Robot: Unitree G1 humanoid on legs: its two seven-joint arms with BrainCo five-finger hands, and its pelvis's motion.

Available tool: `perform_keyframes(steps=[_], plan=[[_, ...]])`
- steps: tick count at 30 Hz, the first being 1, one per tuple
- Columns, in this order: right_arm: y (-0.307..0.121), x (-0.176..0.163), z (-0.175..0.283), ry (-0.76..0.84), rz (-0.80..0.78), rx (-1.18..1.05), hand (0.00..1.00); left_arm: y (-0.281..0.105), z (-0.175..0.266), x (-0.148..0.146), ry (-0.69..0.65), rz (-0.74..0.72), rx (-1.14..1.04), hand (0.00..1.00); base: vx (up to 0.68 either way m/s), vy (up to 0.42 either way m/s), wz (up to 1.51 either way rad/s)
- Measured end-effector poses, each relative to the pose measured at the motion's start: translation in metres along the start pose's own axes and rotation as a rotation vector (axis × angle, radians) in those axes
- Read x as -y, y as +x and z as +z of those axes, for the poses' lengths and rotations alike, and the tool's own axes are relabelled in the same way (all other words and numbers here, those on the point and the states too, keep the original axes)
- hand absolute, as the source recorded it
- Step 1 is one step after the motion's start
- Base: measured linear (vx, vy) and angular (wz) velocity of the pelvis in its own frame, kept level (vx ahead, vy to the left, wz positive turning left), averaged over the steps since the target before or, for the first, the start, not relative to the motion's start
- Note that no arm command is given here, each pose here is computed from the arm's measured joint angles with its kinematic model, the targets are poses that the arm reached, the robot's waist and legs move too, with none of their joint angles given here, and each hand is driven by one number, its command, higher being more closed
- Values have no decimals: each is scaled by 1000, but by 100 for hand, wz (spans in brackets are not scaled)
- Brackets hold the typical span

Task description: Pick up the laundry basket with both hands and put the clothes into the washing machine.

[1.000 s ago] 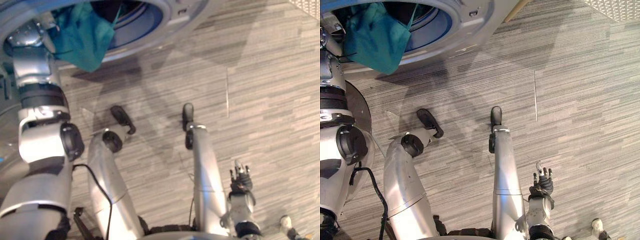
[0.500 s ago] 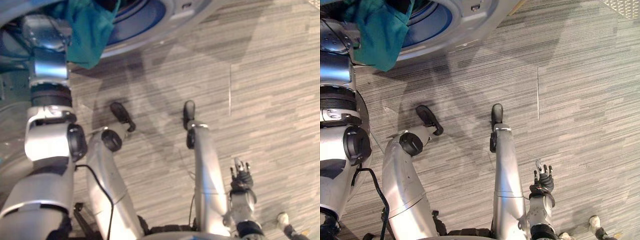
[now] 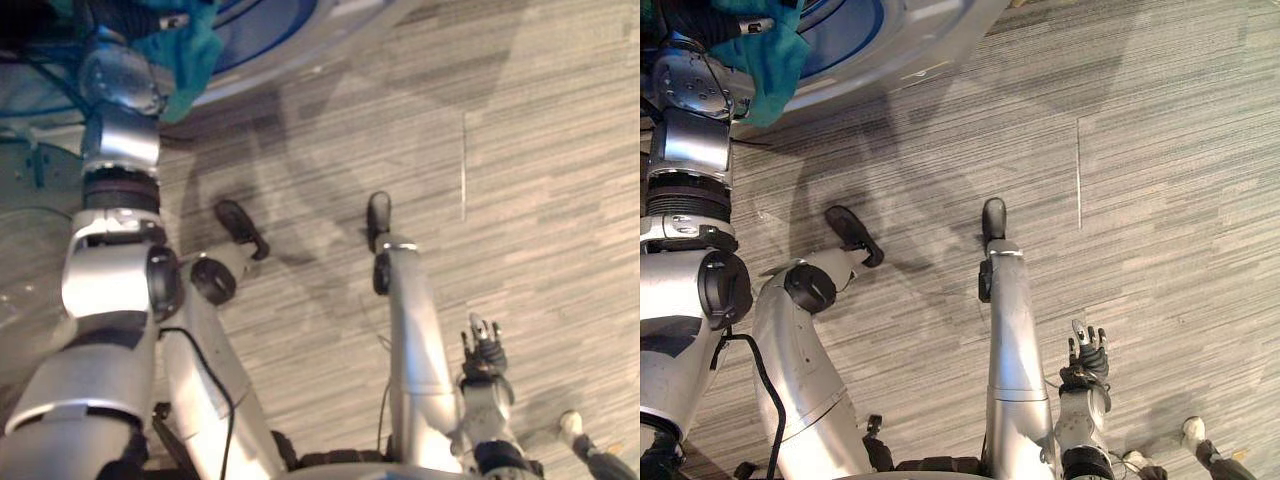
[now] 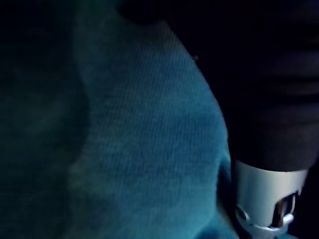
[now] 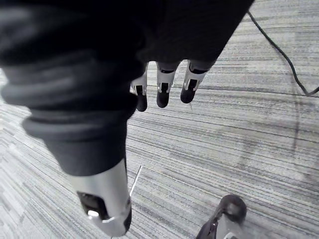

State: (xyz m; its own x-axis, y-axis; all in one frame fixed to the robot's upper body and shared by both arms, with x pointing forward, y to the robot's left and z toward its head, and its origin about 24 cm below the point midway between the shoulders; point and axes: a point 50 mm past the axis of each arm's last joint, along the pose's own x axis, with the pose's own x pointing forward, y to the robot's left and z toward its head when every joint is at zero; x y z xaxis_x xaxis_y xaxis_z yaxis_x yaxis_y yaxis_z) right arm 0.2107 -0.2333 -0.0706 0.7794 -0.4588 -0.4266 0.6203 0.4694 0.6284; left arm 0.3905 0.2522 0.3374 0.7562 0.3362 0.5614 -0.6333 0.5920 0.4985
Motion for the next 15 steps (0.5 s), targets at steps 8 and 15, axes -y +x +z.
perform_keyframes(steps=[8, 15], plan=[[1, -8, 5, -31, 38, 25, 0, 7, 28, -2, 27, -20, 75, 100, -34, 33, 0], [0, -11, 3, -30, 42, 21, 0, 17, 94, -20, -20, 34, 228, 100, -17, 31, 3]])
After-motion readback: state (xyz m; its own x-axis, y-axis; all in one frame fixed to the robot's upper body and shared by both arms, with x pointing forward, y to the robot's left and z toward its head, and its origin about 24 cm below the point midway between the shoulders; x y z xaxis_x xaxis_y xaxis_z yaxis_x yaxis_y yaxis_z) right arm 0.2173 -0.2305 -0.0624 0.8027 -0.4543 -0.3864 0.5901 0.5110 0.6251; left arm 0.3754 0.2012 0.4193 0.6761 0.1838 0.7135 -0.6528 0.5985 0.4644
